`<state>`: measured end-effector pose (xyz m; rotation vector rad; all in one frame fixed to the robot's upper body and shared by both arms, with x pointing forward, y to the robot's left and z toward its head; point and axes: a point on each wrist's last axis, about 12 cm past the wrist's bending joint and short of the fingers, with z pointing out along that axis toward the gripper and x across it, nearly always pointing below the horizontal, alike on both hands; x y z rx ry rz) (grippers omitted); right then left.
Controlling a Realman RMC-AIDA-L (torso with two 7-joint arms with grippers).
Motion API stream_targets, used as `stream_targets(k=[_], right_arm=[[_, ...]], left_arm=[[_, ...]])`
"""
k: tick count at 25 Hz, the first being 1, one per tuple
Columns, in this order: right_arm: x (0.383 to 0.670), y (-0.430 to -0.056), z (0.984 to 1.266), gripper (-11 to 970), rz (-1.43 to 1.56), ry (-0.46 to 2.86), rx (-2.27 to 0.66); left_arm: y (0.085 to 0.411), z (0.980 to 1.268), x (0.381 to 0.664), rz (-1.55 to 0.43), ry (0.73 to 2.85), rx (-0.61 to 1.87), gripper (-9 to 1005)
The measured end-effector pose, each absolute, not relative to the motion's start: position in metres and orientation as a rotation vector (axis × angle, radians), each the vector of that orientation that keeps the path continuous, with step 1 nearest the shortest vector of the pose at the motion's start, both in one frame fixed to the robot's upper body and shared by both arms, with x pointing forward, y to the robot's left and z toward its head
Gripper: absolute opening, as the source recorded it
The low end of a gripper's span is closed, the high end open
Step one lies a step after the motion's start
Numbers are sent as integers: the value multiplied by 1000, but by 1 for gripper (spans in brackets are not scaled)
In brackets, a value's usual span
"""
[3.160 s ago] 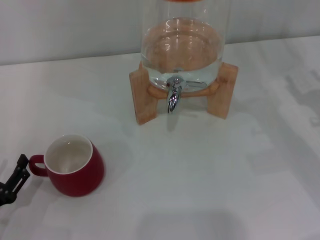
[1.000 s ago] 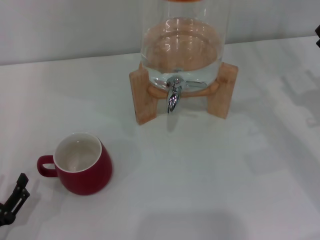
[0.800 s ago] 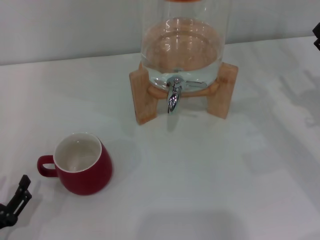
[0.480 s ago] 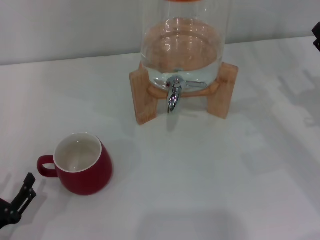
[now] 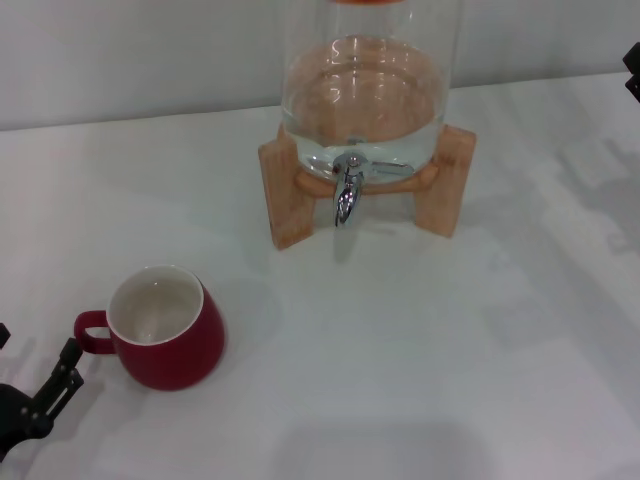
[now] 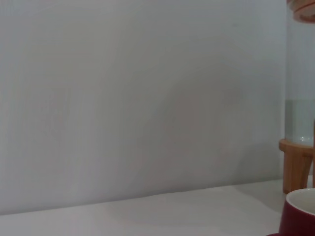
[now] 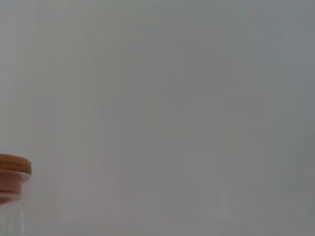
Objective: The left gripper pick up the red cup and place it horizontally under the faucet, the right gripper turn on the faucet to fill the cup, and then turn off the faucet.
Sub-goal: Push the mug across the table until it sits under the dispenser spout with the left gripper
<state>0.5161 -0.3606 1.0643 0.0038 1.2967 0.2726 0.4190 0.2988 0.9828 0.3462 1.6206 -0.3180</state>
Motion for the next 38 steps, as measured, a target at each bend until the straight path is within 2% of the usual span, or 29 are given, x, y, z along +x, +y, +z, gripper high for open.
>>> stream_targets(k=[38], right_arm=[[517,-356,1065,833,292,1295,-22]], left_arm=[[297,983,437,-313,1650,399,869]])
